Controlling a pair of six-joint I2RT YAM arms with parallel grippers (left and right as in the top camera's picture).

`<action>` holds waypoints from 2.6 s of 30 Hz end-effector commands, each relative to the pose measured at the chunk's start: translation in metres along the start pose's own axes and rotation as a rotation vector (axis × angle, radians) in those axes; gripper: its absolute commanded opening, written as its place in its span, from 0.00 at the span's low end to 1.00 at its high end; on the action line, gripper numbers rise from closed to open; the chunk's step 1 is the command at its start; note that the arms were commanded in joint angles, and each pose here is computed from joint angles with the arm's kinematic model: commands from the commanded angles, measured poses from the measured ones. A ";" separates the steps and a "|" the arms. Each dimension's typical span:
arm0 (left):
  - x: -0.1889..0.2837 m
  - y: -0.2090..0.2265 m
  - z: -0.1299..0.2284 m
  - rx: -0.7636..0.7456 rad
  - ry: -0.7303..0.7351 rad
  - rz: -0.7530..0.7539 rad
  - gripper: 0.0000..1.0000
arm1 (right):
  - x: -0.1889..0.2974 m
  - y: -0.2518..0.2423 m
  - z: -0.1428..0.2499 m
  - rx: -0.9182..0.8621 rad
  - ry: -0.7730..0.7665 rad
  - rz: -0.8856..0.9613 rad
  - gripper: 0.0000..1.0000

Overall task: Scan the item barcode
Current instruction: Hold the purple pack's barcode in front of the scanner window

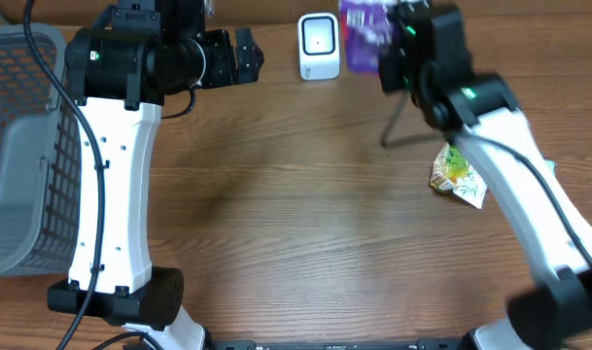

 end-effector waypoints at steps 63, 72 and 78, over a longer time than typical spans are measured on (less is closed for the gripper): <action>-0.003 -0.002 0.000 -0.016 0.004 0.005 1.00 | -0.191 0.062 0.020 1.136 -0.388 0.614 0.04; -0.003 -0.002 0.000 -0.017 0.004 0.005 0.99 | -0.172 0.066 0.003 1.071 -0.428 0.632 0.04; -0.003 -0.002 0.000 -0.017 0.004 0.005 1.00 | -0.114 0.073 -0.030 0.952 -0.371 0.540 0.04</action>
Point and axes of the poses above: each gripper's point midway between its finger pads, its own x axis back along the fingers, its own y axis along the line the jaws close on, z = x × y, the point moved 5 cm from there along x, back along the fingers, and after that the axes turned 12 degrees about -x, right-handed, at the moved point
